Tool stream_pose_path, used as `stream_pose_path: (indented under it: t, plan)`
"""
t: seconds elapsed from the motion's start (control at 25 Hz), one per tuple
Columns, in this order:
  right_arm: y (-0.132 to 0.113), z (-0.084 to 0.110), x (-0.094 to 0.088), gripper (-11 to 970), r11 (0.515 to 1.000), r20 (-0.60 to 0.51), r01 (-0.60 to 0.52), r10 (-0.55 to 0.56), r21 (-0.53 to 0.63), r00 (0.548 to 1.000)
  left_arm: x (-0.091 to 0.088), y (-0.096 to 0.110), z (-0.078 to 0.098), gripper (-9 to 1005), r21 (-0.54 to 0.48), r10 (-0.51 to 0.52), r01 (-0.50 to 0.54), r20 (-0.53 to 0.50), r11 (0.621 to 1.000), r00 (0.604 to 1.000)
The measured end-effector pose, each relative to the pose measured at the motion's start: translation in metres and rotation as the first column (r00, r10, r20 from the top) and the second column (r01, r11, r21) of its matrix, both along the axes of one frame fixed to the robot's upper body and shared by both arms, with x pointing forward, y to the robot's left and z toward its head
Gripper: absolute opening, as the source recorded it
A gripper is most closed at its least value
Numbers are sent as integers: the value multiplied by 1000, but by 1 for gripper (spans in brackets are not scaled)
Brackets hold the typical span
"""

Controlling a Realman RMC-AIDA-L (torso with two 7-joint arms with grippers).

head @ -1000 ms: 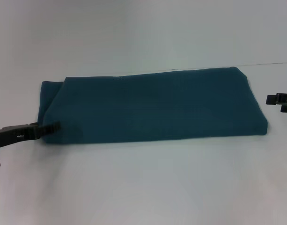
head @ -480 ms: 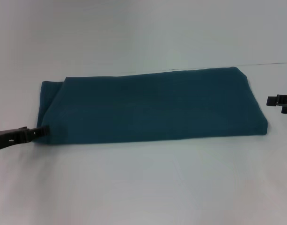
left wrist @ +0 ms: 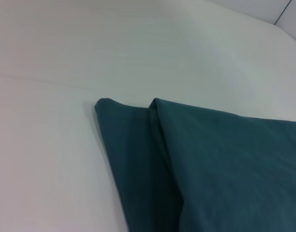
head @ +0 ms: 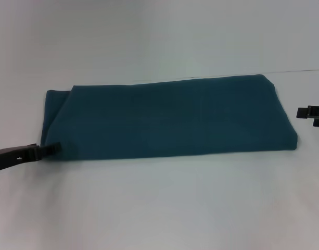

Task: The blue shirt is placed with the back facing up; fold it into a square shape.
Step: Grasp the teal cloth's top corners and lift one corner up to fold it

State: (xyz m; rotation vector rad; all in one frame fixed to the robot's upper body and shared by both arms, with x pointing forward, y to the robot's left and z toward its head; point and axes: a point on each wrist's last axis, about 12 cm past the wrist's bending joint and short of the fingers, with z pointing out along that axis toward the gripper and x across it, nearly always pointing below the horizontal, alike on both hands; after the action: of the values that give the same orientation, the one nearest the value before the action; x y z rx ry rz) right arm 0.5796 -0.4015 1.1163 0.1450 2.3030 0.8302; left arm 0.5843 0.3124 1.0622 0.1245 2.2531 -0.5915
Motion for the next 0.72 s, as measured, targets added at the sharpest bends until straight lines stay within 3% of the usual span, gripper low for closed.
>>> stream_pose_path:
  t: [0.28,0.72]
  plan:
    - [0,-1,-1,793,1000,-3,1,-1,2,1000,-1,-5,1,781,0,-40,40,-10,999,999]
    - [0,-3,-3,793,1000,-6,4,-4,6,1000,-2,5,7,780,13,-14,14,-4,1000,1000]
